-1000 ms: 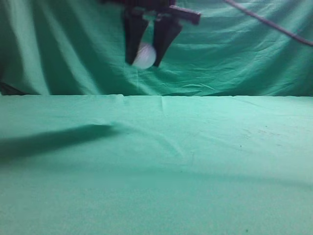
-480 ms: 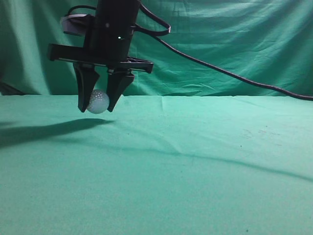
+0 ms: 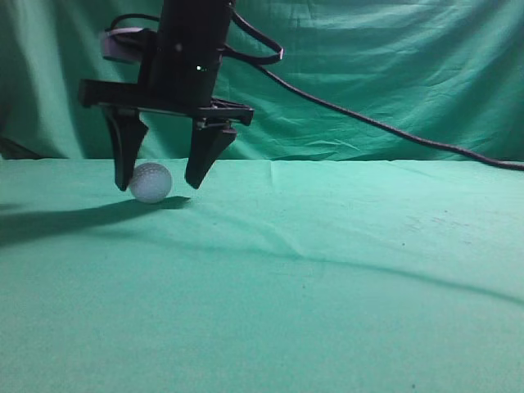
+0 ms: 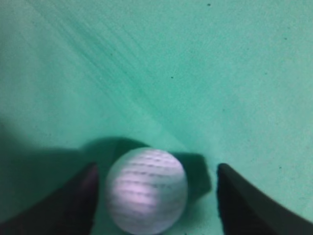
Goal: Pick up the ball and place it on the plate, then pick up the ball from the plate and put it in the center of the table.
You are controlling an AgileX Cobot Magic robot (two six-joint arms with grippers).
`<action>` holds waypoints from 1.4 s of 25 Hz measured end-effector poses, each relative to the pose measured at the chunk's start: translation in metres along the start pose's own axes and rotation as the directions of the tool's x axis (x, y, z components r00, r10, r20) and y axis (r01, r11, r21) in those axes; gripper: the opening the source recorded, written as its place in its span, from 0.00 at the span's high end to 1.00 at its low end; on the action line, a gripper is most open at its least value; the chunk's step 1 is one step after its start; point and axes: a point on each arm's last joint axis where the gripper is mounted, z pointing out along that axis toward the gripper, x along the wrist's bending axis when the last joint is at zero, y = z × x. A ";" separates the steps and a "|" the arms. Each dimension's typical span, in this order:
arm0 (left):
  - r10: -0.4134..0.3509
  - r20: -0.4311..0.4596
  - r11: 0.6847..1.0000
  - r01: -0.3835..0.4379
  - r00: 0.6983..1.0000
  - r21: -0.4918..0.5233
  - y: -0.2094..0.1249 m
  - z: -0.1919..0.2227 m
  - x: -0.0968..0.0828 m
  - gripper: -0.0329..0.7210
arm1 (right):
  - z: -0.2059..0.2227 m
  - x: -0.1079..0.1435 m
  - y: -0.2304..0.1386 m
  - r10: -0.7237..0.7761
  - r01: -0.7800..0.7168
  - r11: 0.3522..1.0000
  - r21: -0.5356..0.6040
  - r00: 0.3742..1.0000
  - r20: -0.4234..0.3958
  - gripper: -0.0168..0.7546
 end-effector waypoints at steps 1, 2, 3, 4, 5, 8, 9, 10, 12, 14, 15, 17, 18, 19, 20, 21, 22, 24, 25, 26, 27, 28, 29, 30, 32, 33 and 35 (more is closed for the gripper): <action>0.000 0.000 1.000 0.000 1.000 0.000 0.000 0.000 0.000 0.96 | -0.006 0.000 0.001 -0.002 0.002 1.000 -0.003 1.000 0.001 0.30; 0.000 0.000 1.000 0.000 1.000 0.000 0.000 0.000 0.000 0.96 | -0.013 0.001 0.003 -0.006 0.006 1.000 -0.013 1.000 0.005 0.30; 0.000 0.000 1.000 0.000 1.000 0.000 0.000 0.000 0.000 0.96 | -0.024 0.001 0.005 -0.012 0.012 1.000 -0.021 1.000 0.011 0.30; -0.003 0.002 1.000 0.003 1.000 -0.001 0.000 0.000 0.000 0.96 | -0.038 0.002 0.008 -0.017 0.018 0.999 -0.035 1.000 0.017 0.30; -0.010 0.004 1.000 0.010 1.000 -0.006 0.001 0.000 0.000 0.96 | -0.055 0.002 0.011 -0.023 0.024 0.998 -0.057 0.999 0.024 0.36; -0.050 0.008 0.998 0.051 0.999 -0.044 0.004 0.000 -0.001 0.96 | -0.114 0.004 0.012 -0.041 0.047 0.992 -0.115 0.997 0.061 0.61; -0.063 0.001 0.996 0.063 0.998 -0.065 0.006 0.000 0.000 0.96 | -0.133 0.005 0.010 -0.045 0.055 0.989 -0.136 0.996 0.076 0.69; -0.079 -0.003 0.993 0.079 0.997 -0.087 0.007 0.000 0.001 0.96 | -0.156 0.005 0.008 -0.049 0.063 0.986 -0.157 0.994 0.095 0.79; -0.116 -0.013 0.984 0.113 0.993 -0.135 0.012 -0.001 0.002 0.96 | -0.199 0.005 0.000 -0.034 0.065 0.975 -0.212 0.989 0.146 0.91; -0.163 0.005 0.973 0.162 0.987 -0.164 0.014 -0.001 0.002 0.96 | -0.238 0.003 -0.008 0.011 0.045 0.960 -0.277 0.980 0.197 0.98; -0.180 0.016 0.969 0.180 0.983 -0.170 0.015 -0.001 0.001 0.96 | -0.259 0.002 -0.014 0.033 0.041 0.949 -0.314 0.974 0.225 0.98; -0.196 0.031 0.965 0.198 0.980 -0.169 0.015 -0.001 0.000 0.96 | -0.296 0.000 -0.026 0.086 0.023 0.921 -0.388 0.962 0.261 0.98; -0.195 0.041 0.966 0.199 0.980 -0.163 0.015 -0.001 -0.001 0.96 | -0.317 0.001 -0.034 0.111 0.016 0.903 -0.429 0.956 0.270 0.98; -0.189 0.056 0.969 0.196 0.980 -0.153 0.014 -0.001 -0.003 0.96 | -0.336 0.002 -0.045 0.133 0.007 0.885 -0.465 0.954 0.268 0.98; -0.183 0.073 0.971 0.192 0.980 -0.146 0.014 -0.001 -0.005 0.96 | -0.350 0.003 -0.054 0.148 0.000 0.872 -0.489 0.953 0.264 0.98; -0.176 0.091 0.973 0.187 0.980 -0.135 0.013 -0.001 -0.007 0.96 | -0.367 0.004 -0.067 0.162 -0.006 0.856 -0.517 0.953 0.257 0.98; -0.170 0.109 0.975 0.183 0.979 -0.123 0.013 0.000 -0.009 0.96 | -0.380 0.006 -0.080 0.167 -0.005 0.846 -0.533 0.952 0.256 0.98; -0.141 0.147 0.984 0.155 0.979 -0.092 0.010 -0.001 -0.014 0.96 | -0.393 0.006 -0.106 0.175 -0.007 0.844 -0.536 0.949 0.263 0.98; -0.129 0.159 0.986 0.143 0.979 -0.082 0.009 -0.001 -0.015 0.96 | -0.400 0.007 -0.120 0.177 -0.006 0.843 -0.538 0.947 0.267 0.98; -0.124 0.167 0.988 0.138 0.978 -0.073 0.009 -0.001 -0.016 0.96 | -0.401 0.007 -0.133 0.176 -0.006 0.849 -0.528 0.946 0.272 0.98; -0.119 0.173 0.989 0.133 0.978 -0.069 0.008 -0.001 -0.017 0.96 | -0.397 0.007 -0.145 0.173 -0.009 0.862 -0.506 0.945 0.278 0.98; -0.117 0.175 0.989 0.130 0.978 -0.066 0.008 -0.001 -0.017 0.96 | -0.398 0.007 -0.159 0.177 -0.015 0.865 -0.502 0.944 0.277 0.98; -0.114 0.177 0.990 0.128 0.978 -0.065 0.008 -0.001 -0.017 0.96 | -0.394 0.007 -0.172 0.179 -0.020 0.868 -0.497 0.945 0.275 0.98; -0.112 0.178 0.990 0.125 0.978 -0.064 0.008 -0.001 -0.017 0.96 | -0.390 0.007 -0.186 0.181 -0.024 0.867 -0.498 0.945 0.271 0.98; -0.093 0.177 0.992 0.106 0.980 -0.067 0.008 -0.001 -0.017 0.96 | -0.382 0.008 -0.210 0.198 -0.034 0.840 -0.541 0.948 0.248 0.98; -0.083 0.178 0.993 0.096 0.980 -0.066 0.006 0.000 -0.018 0.96 | -0.377 0.009 -0.222 0.205 -0.038 0.822 -0.569 0.951 0.232 0.98; -0.076 0.180 0.995 0.087 0.981 -0.057 -0.001 0.003 -0.019 0.96 | -0.364 0.009 -0.247 0.220 -0.053 0.786 -0.616 0.955 0.200 0.98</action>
